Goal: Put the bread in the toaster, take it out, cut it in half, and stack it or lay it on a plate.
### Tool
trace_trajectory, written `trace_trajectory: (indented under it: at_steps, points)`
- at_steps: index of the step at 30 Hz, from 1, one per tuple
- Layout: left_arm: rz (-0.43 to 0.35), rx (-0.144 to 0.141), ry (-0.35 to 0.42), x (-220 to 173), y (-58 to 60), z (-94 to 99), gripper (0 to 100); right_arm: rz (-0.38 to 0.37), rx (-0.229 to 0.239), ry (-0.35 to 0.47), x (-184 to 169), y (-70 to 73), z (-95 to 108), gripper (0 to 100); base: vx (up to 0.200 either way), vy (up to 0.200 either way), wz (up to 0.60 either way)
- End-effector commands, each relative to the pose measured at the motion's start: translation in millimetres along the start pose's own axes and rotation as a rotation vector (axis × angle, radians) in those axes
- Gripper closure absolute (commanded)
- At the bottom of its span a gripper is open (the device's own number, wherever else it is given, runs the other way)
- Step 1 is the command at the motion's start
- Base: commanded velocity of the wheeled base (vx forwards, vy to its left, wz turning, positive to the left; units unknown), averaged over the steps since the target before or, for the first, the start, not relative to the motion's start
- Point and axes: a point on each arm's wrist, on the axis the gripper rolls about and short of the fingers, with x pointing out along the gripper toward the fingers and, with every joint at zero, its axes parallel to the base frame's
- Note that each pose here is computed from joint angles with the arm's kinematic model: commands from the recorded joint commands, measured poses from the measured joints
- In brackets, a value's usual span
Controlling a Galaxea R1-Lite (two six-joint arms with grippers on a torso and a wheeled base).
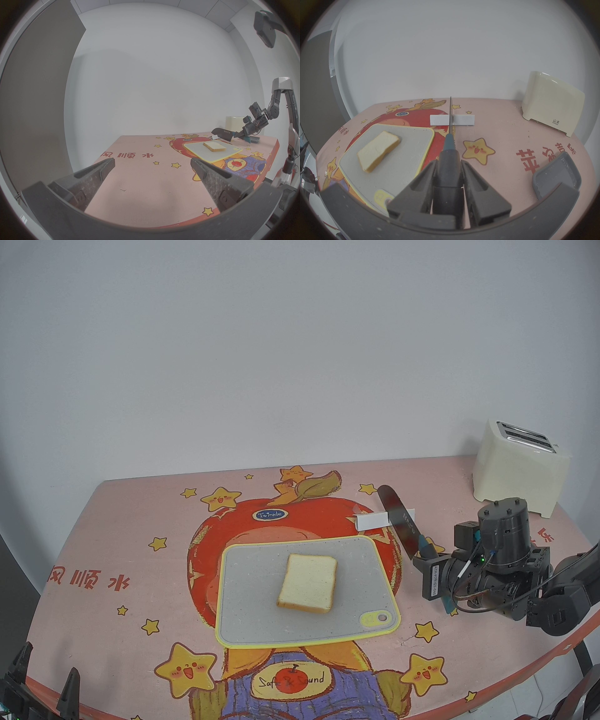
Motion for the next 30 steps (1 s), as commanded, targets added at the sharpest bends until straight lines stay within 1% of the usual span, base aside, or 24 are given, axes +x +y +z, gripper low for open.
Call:
trace_trajectory:
  at_steps: [1,9,11,12,16,17,24,27,28,30]
  points:
    - [-0.001,0.0,0.007,0.5,0.0,-4.7,0,0.011,0.014,-0.049,-1.4,0.6,5.3,100,0.0,0.0,0.0]
    - [-0.001,0.0,0.007,0.5,0.0,-4.7,0,0.019,0.027,-0.11,-11.9,-1.5,16.2,100,0.0,0.0,0.0]
    - [-0.001,0.0,0.007,0.5,0.0,-4.7,0,0.019,0.027,-0.11,-11.9,-1.5,16.2,100,0.0,0.0,0.0]
    - [-0.001,0.0,0.007,0.5,0.0,-4.7,0,0.03,0.039,-0.154,-23.9,-3.1,24.4,100,0.0,0.0,0.0]
    - [-0.001,0.0,0.007,0.5,0.0,-4.7,0,0.039,0.038,-0.179,-34.0,-3.9,28.6,100,0.0,0.0,0.0]
    - [-0.001,0.0,0.007,0.5,0.0,-4.7,0,0.051,0.041,-0.205,-42.4,-3.8,32.6,100,0.0,0.0,0.0]
    - [-0.001,0.0,0.007,0.5,0.0,-4.7,0,0.059,0.029,-0.224,-49.1,-4.2,34.5,100,0.0,0.0,0.0]
    - [-0.001,0.0,0.007,0.5,0.0,-4.7,0,0.092,0.013,-0.227,-54.0,2.3,33.0,100,0.0,0.0,0.0]
    - [-0.001,0.0,0.007,0.5,0.0,-4.7,0,0.092,0.013,-0.227,-54.0,2.3,33.0,100,0.0,0.0,0.0]
    - [-0.001,0.0,0.007,0.5,0.0,-4.7,0,0.127,0.005,-0.236,-61.8,6.8,31.8,100,0.0,0.0,0.0]
